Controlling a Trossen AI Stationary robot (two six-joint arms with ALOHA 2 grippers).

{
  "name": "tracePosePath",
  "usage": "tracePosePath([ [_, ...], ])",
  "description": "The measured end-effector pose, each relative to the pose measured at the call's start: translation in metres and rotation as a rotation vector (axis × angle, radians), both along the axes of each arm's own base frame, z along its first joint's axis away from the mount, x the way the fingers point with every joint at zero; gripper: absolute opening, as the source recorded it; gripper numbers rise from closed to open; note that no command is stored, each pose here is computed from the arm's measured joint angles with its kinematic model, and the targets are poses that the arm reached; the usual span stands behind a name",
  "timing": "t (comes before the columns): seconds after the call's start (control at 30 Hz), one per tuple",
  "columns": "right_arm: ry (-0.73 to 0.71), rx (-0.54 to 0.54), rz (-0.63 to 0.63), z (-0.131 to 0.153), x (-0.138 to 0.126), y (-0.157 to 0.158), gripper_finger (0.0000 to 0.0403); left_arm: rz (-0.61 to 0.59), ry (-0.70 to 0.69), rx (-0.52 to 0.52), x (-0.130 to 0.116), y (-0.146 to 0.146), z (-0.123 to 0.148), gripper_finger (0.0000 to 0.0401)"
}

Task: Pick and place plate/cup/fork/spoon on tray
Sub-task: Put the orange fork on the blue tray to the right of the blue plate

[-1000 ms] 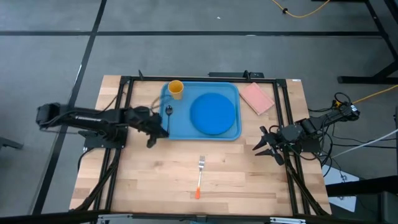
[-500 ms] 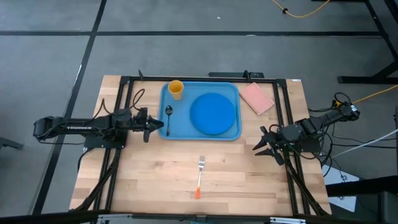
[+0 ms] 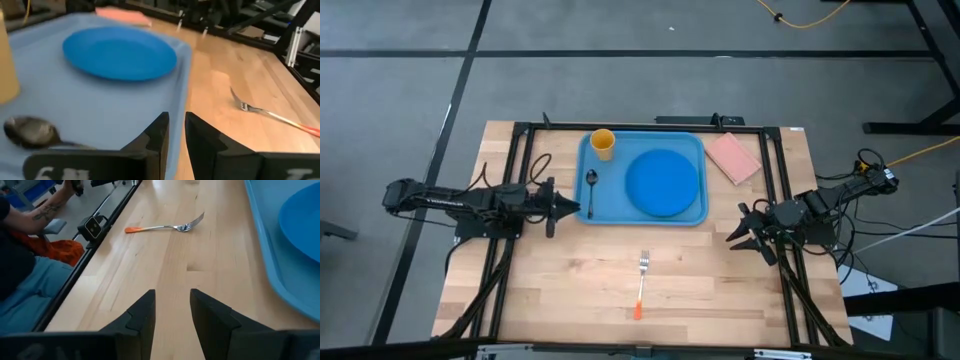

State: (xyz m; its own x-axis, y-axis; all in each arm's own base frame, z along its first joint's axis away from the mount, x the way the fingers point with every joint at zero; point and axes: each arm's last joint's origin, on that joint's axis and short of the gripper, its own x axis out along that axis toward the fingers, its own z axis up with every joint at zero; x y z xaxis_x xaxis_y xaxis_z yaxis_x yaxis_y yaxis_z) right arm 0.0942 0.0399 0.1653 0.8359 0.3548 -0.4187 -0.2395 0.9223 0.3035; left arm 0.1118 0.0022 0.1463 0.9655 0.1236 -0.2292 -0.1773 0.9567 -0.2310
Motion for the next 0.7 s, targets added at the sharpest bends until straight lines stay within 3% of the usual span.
tracePosePath([
  [0.27, -0.012, 0.084, -0.033, 0.004, 0.002, 0.001, 0.0127, -0.1, -0.086, 0.056, -0.005, -0.002, 0.008, 0.0055],
  [0.37, -0.118, 0.124, -0.027, 0.014, 0.005, 0.002, 0.0127, -0.135, -0.113, 0.051, -0.008, -0.003, 0.011, 0.0055],
  [0.57, -0.362, 0.282, -0.036, 0.042, 0.008, 0.003, 0.0127, -0.077, -0.102, 0.077, -0.013, 0.002, 0.019, 0.0055],
  [0.7, -0.515, 0.27, -0.017, 0.055, 0.007, 0.003, 0.0127, -0.068, -0.109, 0.079, -0.015, 0.004, 0.02, 0.0055],
])
